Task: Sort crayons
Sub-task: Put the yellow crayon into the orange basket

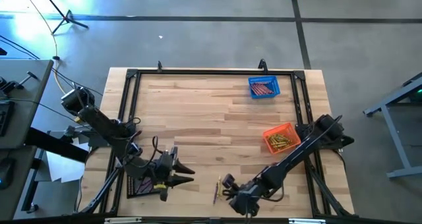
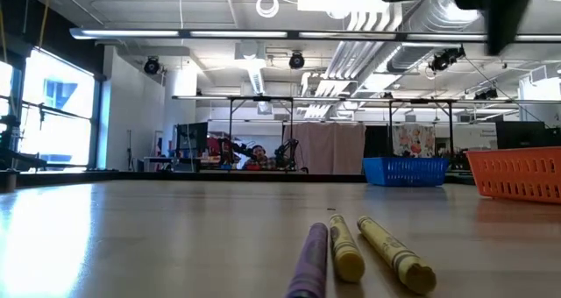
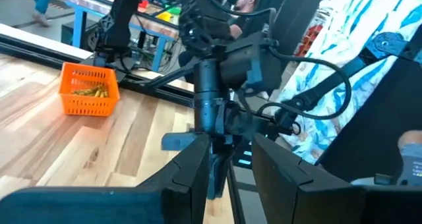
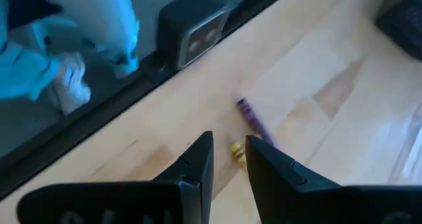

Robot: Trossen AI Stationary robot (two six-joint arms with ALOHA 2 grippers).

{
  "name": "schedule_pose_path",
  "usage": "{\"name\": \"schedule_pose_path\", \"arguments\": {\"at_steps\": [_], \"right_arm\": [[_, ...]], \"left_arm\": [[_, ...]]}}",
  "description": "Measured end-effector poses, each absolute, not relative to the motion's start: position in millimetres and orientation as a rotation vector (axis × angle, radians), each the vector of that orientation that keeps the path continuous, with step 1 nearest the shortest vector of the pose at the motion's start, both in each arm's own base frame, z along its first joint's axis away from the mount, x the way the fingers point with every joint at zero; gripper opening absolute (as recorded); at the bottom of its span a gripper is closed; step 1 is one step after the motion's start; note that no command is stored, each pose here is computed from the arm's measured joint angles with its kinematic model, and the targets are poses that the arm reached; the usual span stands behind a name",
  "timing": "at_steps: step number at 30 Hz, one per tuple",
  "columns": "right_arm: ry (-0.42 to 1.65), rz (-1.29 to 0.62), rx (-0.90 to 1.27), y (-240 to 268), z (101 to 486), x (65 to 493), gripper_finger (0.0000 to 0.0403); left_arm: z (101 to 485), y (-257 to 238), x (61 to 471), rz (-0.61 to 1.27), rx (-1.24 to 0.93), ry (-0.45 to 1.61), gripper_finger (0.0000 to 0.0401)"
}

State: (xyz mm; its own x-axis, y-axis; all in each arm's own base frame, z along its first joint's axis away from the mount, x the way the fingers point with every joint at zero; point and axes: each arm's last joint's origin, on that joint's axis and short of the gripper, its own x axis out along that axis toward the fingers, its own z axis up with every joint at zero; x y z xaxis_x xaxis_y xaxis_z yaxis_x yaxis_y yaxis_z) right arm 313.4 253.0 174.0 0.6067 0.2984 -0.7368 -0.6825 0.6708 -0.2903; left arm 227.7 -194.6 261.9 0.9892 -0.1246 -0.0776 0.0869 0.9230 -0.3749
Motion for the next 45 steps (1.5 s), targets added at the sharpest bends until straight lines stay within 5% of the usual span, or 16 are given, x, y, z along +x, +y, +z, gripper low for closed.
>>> {"name": "schedule_pose_path", "arguments": {"at_steps": [18,28,35,41,45], "right_arm": [[0.833,0.712,-0.289,215,159,345,0.0073],[1.01,0.08,0.418,191,156,354,0.0073],[1.068,-0.266,0.686,187,149,343,0.0073],[1.048,-0.332,0.766,193,149,339,0.0073],[1.047,-0.184,0.643,200,151,341,0.0073]], "left_arm": [[259,-197,225,-0.116,-0.284,0.118,0.0101],[259,-196,226,-0.113,-0.206,0.114,0.0101],[258,-193,228,-0.071,-0.148,0.116,0.0101],[253,-192,226,-0.057,-0.094,0.159,0.0101],[253,-192,226,-0.056,-0.097,0.16,0.0101]]}}
